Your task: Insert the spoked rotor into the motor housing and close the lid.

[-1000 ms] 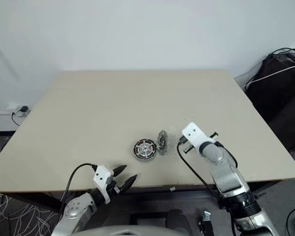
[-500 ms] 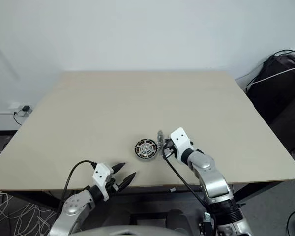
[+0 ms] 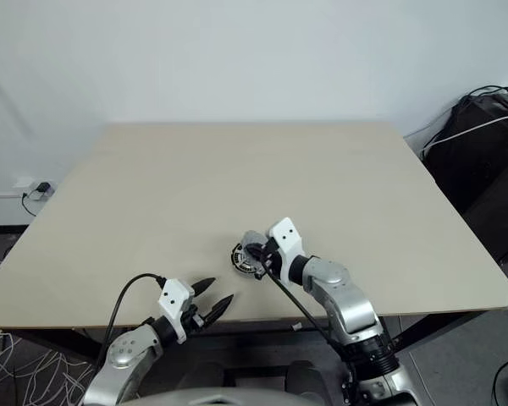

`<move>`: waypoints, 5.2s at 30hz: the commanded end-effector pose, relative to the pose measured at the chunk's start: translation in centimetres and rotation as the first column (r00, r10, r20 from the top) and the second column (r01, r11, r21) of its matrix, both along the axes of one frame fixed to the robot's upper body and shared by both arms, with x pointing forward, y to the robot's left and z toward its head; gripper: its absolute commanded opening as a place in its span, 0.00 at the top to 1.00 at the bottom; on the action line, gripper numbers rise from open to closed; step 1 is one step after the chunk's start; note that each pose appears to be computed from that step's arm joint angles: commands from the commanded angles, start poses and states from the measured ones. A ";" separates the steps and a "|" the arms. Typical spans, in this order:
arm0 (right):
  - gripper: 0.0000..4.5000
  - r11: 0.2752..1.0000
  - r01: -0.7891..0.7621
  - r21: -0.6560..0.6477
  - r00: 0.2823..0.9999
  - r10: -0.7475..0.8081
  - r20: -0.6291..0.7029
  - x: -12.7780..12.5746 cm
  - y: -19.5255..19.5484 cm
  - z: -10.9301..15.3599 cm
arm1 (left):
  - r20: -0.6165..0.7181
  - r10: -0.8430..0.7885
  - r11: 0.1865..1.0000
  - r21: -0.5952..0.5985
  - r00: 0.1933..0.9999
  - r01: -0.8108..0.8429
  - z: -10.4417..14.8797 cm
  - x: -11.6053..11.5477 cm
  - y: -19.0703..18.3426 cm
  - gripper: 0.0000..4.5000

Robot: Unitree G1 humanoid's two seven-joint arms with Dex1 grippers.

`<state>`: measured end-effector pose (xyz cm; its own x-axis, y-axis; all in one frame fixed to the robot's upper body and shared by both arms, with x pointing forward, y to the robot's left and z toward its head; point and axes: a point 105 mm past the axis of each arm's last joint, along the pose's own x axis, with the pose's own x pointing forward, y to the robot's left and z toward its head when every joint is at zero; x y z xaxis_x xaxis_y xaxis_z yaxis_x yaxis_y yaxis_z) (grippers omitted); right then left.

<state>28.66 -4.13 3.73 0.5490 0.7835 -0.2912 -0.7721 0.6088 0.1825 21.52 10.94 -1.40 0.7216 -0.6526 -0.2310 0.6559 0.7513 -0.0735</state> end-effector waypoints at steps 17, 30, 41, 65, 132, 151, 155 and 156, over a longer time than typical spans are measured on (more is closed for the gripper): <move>0.99 0.998 -0.020 0.057 0.990 0.011 0.144 0.7 1.6 2.2 | 0.041 0.004 1.000 -0.015 0.999 -0.003 0.9 0.1 -0.1 0.24; 0.20 0.985 -0.127 -0.119 0.948 0.156 0.278 1.7 -0.1 0.7 | 0.040 0.000 1.000 -0.020 0.999 0.000 0.8 0.3 -0.4 0.24; 0.01 0.969 -0.210 -0.131 0.950 0.234 0.208 2.6 0.3 -0.8 | 0.045 0.035 0.999 -0.018 0.998 -0.034 1.0 0.3 0.2 0.24; 0.29 0.990 -0.117 -0.079 0.980 0.128 0.154 3.9 -0.8 -1.4 | 0.051 0.046 0.999 -0.021 0.998 -0.045 1.2 0.3 0.3 0.24; 0.29 0.940 -0.063 -0.336 0.997 0.073 0.019 3.8 -1.6 -5.2 | -0.025 0.327 0.940 -0.092 0.945 -0.328 2.9 8.0 2.2 0.24; 0.29 0.949 -0.035 -0.313 0.998 0.048 0.035 3.7 -1.6 -4.7 | -0.253 0.086 0.978 -0.162 0.964 -0.130 2.7 12.3 0.0 0.99; 0.29 0.949 -0.032 -0.313 0.998 0.046 0.036 3.8 -1.7 -4.7 | -0.296 0.026 0.984 -0.159 0.955 -0.076 2.6 12.6 -0.8 0.99; 0.29 0.949 -0.032 -0.313 0.998 0.046 0.037 3.8 -1.6 -4.7 | -0.302 0.018 0.985 -0.160 0.953 -0.069 2.7 12.7 -0.9 0.99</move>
<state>32.07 -4.51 -0.42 0.5071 0.7216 -0.4713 -0.8269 0.5616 -0.0298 33.61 10.47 0.17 0.6775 -0.6463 -0.3510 0.5173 0.7580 -0.3971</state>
